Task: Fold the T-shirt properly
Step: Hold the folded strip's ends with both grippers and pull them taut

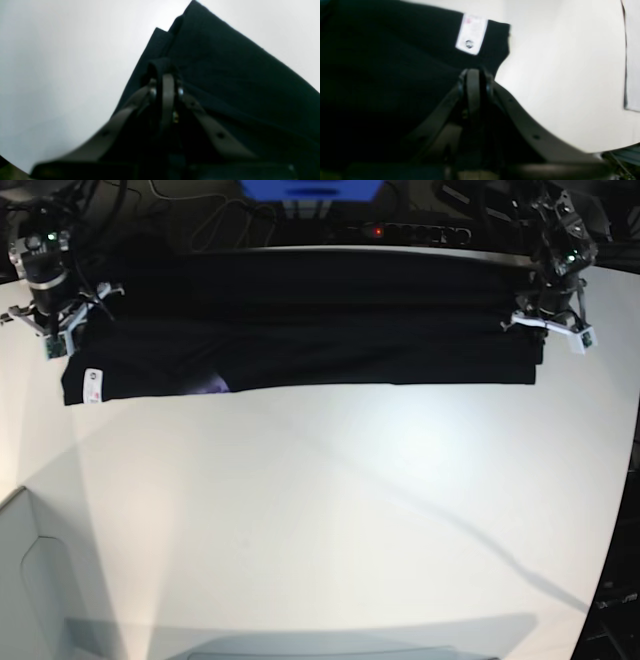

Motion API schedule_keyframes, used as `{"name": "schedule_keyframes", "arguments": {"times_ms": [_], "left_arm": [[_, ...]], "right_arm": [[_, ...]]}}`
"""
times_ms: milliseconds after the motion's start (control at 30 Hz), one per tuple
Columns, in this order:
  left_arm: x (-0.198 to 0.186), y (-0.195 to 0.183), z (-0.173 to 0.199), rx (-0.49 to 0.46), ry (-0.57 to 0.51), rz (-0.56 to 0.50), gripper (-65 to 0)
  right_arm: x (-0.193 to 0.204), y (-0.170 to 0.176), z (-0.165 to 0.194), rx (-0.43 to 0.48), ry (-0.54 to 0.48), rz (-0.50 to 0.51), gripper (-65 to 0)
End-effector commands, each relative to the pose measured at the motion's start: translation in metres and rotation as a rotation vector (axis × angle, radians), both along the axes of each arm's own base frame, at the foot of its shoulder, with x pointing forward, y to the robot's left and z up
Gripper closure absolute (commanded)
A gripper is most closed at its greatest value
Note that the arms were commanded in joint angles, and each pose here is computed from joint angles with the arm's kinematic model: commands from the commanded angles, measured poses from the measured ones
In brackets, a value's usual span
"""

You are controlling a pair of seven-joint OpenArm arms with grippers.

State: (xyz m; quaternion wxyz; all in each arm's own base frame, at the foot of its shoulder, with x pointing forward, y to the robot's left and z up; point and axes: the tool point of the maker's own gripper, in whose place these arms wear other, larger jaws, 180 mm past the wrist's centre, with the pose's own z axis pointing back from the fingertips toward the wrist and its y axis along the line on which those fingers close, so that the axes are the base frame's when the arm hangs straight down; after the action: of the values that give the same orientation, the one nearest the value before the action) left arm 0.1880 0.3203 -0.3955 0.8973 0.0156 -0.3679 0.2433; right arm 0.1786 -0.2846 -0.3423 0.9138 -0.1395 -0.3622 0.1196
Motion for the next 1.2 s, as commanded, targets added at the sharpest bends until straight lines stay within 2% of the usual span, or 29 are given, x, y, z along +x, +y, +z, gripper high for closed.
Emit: {"name": "schedule_keyframes", "arguments": {"times_ms": [0, 100, 267, 767, 867, 1000, 1100, 1167], "left_arm": [[0.006, 0.008, 0.015, 0.038, -0.043, 0.000, -0.6], [0.012, 0.006, 0.030, 0.061, -0.075, -0.018, -0.6], [0.010, 0.003, 0.042, 0.086, -0.091, -0.039, -0.6], [-0.004, 0.003, 0.033, 0.088, -0.047, -0.038, -0.6], [-0.010, 0.004, 0.029, 0.083, -0.031, -0.036, -0.6], [-0.011, 0.002, 0.028, 0.084, -0.026, -0.040, -0.6], [-0.017, 0.001, 0.026, 0.080, -0.012, -0.044, -0.6], [-0.018, 0.001, 0.026, 0.080, -0.010, -0.044, -0.6]], "right_arm": [[-0.003, 0.005, 0.003, 0.001, -0.001, 0.033, 0.0], [-0.015, 0.001, -0.001, 0.019, 0.006, -0.022, 0.0], [-0.029, 0.003, -0.008, 0.033, 0.037, -0.036, 0.0], [-0.030, 0.001, -0.014, 0.042, 0.051, -0.050, 0.0], [-0.033, 0.001, -0.016, 0.041, 0.059, -0.050, -7.4], [-0.035, -0.004, -0.014, 0.033, 0.059, -0.062, -22.2], [-0.040, -0.029, -0.002, -0.003, 0.023, -0.149, -30.2], [-0.040, -0.040, 0.005, -0.014, -0.006, -0.196, -32.5]]}}
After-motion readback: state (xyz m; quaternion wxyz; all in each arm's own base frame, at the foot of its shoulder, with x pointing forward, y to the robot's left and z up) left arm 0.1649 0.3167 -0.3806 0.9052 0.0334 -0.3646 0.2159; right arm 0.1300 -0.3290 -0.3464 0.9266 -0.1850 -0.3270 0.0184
